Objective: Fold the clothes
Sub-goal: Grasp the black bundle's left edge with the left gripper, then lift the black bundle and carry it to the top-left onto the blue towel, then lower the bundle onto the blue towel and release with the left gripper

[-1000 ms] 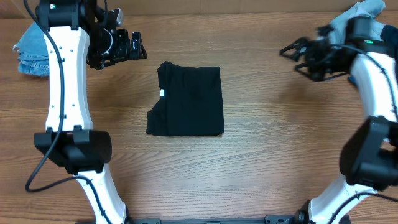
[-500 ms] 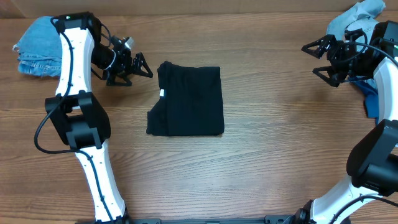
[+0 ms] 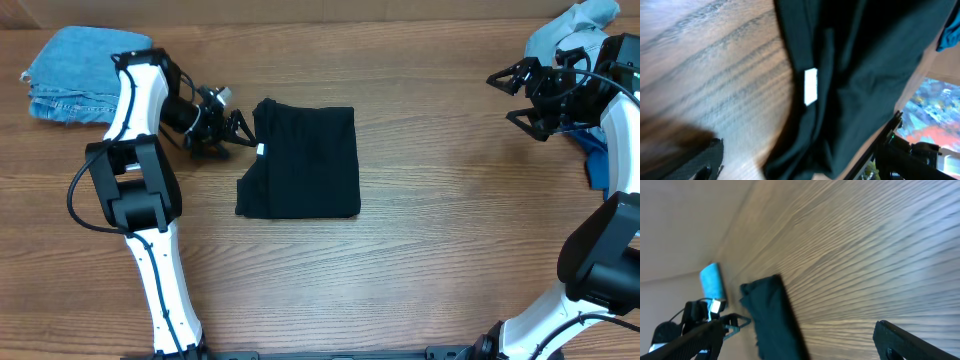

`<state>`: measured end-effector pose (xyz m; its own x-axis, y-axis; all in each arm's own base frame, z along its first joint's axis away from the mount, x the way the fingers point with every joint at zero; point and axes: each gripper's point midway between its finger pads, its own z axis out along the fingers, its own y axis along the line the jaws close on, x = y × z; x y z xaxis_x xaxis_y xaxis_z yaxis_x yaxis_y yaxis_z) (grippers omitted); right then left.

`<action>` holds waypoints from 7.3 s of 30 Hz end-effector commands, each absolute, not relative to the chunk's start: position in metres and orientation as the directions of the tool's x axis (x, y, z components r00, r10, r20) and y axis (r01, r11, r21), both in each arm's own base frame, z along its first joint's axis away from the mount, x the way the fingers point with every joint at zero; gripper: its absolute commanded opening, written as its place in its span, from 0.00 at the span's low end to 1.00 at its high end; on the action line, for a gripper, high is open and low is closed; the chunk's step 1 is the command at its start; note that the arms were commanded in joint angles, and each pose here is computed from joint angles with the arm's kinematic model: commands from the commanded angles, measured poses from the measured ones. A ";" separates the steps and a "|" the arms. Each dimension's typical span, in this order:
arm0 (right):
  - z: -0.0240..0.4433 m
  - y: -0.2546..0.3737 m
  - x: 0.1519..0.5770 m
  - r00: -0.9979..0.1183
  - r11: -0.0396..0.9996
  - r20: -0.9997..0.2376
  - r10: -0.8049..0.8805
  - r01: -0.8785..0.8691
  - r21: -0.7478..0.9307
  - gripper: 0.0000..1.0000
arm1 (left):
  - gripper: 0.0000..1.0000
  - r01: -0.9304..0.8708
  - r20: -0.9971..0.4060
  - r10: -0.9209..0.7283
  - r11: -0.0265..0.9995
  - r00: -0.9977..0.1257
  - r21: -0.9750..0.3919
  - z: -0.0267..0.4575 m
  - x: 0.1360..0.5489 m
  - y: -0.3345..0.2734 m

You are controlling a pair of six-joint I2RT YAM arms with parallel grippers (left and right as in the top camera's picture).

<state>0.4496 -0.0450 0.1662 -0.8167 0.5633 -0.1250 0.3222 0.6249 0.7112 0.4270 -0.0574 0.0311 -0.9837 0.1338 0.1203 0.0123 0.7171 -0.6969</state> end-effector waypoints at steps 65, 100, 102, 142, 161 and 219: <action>0.162 -0.067 0.452 -0.788 0.700 -0.192 0.585 0.371 0.610 1.00 | 0.04 0.052 0.227 0.193 0.858 -0.954 -0.511 -0.003 0.399 -0.129; 0.162 -0.067 0.452 -0.788 0.700 -0.191 0.585 0.371 0.611 1.00 | 0.04 0.085 -0.548 -0.112 0.943 -0.829 -0.321 0.287 0.507 0.006; 0.162 -0.067 0.451 -0.788 0.700 -0.191 0.585 0.372 0.610 1.00 | 0.04 0.018 -0.561 -0.176 0.946 -0.809 -0.323 0.290 0.513 0.026; 0.157 -0.062 0.439 -0.798 0.686 -0.130 0.589 0.408 0.603 1.00 | 0.04 -0.486 -0.564 -0.673 0.738 -0.478 -0.468 0.151 0.615 0.238; 0.156 -0.061 0.437 -0.799 0.684 -0.121 0.589 0.413 0.601 1.00 | 0.09 -0.663 -0.399 -0.781 0.621 -0.480 -0.418 0.104 0.535 0.317; 0.164 -0.055 0.444 -0.746 0.579 -0.043 0.665 0.477 0.661 1.00 | 0.04 -0.667 -0.329 -0.615 0.742 -0.717 0.065 0.025 0.480 0.286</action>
